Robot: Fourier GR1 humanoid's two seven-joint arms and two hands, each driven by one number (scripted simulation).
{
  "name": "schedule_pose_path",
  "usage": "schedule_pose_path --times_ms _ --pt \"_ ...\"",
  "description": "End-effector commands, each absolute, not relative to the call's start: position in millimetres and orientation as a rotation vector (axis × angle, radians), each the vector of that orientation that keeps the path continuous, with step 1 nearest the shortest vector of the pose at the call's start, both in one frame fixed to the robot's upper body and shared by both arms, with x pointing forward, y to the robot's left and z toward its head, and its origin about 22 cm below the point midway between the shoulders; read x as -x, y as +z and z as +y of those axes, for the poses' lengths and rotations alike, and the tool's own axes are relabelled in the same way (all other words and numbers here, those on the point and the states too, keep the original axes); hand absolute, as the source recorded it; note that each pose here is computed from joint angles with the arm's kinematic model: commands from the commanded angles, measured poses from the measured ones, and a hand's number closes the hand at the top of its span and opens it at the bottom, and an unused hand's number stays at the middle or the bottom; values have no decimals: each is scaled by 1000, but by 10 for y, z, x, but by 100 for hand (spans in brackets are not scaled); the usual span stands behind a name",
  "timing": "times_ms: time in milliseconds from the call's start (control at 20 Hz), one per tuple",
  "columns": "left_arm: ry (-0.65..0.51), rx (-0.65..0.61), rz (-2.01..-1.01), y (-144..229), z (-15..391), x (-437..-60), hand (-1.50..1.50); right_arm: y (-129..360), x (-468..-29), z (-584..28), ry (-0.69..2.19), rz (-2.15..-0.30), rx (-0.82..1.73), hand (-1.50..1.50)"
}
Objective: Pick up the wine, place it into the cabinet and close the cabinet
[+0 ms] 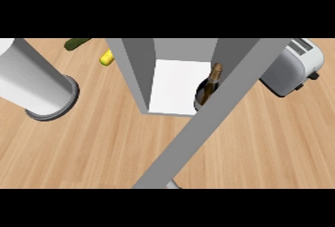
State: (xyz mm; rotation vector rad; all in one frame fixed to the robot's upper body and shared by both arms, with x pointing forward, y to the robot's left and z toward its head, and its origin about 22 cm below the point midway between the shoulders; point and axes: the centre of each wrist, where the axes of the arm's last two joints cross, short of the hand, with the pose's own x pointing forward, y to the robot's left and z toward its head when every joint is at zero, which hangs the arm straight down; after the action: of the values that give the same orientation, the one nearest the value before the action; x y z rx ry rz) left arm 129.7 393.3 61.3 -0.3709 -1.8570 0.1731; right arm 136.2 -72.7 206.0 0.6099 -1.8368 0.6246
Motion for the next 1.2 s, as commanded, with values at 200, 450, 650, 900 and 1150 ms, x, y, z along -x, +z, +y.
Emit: schedule_pose_path --times_ms 200,450,650,900,1150 --pt "169 427 -1876 766 4141 -1324 -150 2340 -2112 -80 499 -1887 -503 150" --pt "166 405 -1869 585 4287 -1214 -150 2555 -2604 25 538 -1869 -510 150" --pt "170 407 -1876 655 4488 -1144 -150 2600 -2926 32 593 -1824 -541 150" --pt "148 400 -1883 768 4436 -1220 -150 2447 -3121 73 846 -1566 -700 150" --pt "155 383 -1887 771 4519 -1228 -150 2323 -3249 114 1171 -1293 -782 150"
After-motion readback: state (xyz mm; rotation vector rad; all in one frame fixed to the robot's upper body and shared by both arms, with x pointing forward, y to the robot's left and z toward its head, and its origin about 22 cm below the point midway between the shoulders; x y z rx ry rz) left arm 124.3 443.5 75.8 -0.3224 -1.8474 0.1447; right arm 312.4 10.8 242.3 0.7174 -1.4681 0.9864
